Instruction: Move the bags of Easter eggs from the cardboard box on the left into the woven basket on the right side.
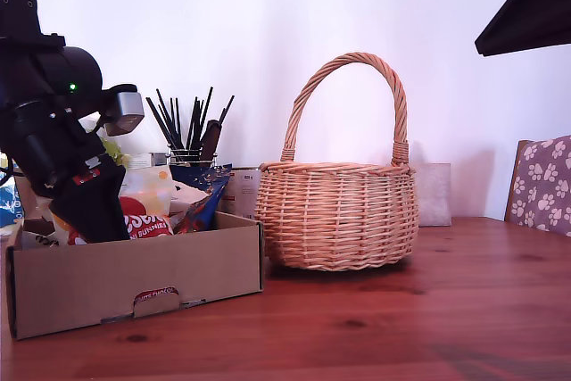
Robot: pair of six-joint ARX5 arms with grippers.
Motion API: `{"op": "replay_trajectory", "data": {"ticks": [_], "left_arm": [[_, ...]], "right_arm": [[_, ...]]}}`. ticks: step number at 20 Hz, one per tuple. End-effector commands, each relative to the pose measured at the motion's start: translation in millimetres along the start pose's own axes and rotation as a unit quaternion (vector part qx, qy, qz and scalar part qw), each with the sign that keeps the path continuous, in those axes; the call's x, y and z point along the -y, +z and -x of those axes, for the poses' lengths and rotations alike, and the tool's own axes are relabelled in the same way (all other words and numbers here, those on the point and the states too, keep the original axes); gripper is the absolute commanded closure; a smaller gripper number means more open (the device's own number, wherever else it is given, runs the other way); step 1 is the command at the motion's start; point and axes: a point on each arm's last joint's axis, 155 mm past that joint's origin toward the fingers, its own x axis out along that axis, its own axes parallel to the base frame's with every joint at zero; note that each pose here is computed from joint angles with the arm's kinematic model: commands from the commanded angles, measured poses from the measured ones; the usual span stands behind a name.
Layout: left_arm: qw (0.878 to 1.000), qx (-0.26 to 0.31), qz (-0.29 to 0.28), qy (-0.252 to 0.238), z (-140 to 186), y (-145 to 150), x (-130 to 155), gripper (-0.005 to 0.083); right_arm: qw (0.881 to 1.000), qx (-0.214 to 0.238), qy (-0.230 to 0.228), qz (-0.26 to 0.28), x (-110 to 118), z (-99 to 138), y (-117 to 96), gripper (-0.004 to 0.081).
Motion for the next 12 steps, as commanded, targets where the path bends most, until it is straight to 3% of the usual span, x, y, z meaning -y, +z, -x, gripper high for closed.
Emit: {"op": "replay_trajectory", "data": {"ticks": [1,6,12], "left_arm": [[1.000,-0.011,0.000,-0.005,-5,-7,2,0.0755],[1.000,-0.001,-0.007,0.003,14,10,2,0.0773],[0.996,0.061,-0.045,0.037,69,53,9,0.0793]], "right_arm": [[1.000,0.003,0.001,0.004,-1,0,1,0.0782],[1.000,0.003,0.001,0.004,-1,0,1,0.0782],[1.000,0.003,0.001,0.003,-1,0,1,0.0782]]}}
